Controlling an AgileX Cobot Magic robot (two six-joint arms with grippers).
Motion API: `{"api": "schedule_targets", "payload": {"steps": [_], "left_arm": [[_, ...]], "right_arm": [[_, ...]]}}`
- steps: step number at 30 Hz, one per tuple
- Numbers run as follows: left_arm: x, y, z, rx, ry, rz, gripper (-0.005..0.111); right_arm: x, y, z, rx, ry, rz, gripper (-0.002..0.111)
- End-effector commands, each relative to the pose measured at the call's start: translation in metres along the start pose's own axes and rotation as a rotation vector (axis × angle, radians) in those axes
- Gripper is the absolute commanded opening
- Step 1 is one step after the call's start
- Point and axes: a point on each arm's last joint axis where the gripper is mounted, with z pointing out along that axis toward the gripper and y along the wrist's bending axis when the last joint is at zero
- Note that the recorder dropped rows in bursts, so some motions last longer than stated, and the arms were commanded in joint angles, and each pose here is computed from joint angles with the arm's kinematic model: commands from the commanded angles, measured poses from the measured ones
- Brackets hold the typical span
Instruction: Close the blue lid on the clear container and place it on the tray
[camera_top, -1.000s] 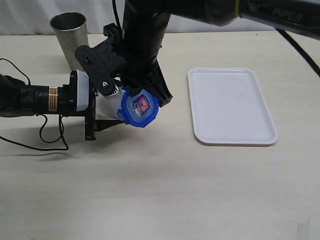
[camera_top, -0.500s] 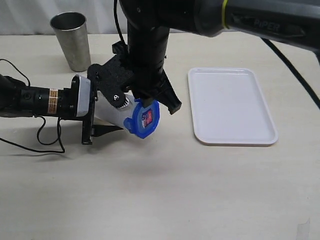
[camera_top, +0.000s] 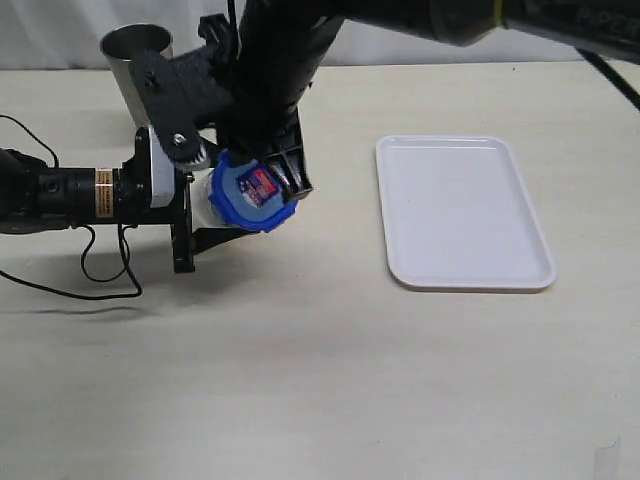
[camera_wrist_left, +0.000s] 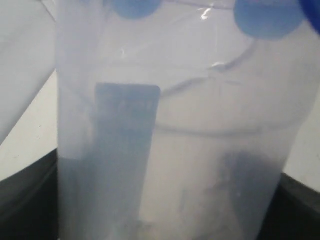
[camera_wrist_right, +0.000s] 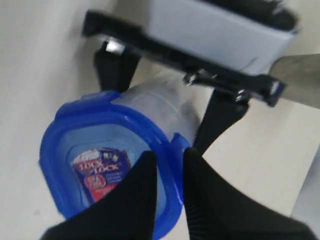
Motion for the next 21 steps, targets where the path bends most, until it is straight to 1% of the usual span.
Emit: {"api": "schedule_targets", "payload": {"steps": [1,3,6,8,10,13,15,17,18,19,21], "left_arm": [[-0.007,-0.003,0.004,0.013,-0.044,-0.050,0.000],[-0.007,-0.002,0.004,0.007,-0.043,-0.059,0.000],[-0.007,0.000,0.004,-0.012,-0.042,-0.141,0.000],[-0.007,0.001,0.004,-0.027,-0.041,-0.184,0.000],[-0.007,0.002,0.004,-0.033,-0.041,-0.200,0.000],[-0.007,0.002,0.004,-0.040,-0.041,-0.207,0.000],[-0.006,0.004,0.004,-0.054,-0.042,-0.267,0.000],[-0.006,0.005,0.004,-0.063,-0.042,-0.291,0.000],[-0.006,0.005,0.004,-0.065,-0.042,-0.292,0.000],[-0.006,0.005,0.004,-0.065,-0.042,-0.292,0.000],[-0.006,0.005,0.004,-0.071,-0.042,-0.295,0.000]], "right_arm": [[0.015,-0.012,-0.023,0.092,-0.050,0.251,0.019],[0.023,-0.014,-0.036,0.109,-0.051,0.334,0.019],[0.036,-0.018,-0.054,0.145,-0.054,0.448,0.019],[0.045,-0.021,-0.069,0.181,-0.063,0.524,0.014],[0.051,-0.022,-0.082,0.206,-0.089,0.587,0.004],[0.056,-0.020,-0.103,0.254,-0.164,0.660,0.005],[0.056,-0.014,-0.123,0.399,-0.251,0.678,0.005],[0.058,-0.004,-0.135,0.506,-0.303,0.703,0.005],[0.060,0.003,-0.137,0.537,-0.323,0.732,0.005],[0.063,0.018,-0.149,0.646,-0.390,0.780,0.005],[0.067,0.036,-0.159,0.743,-0.457,0.825,0.005]]}}
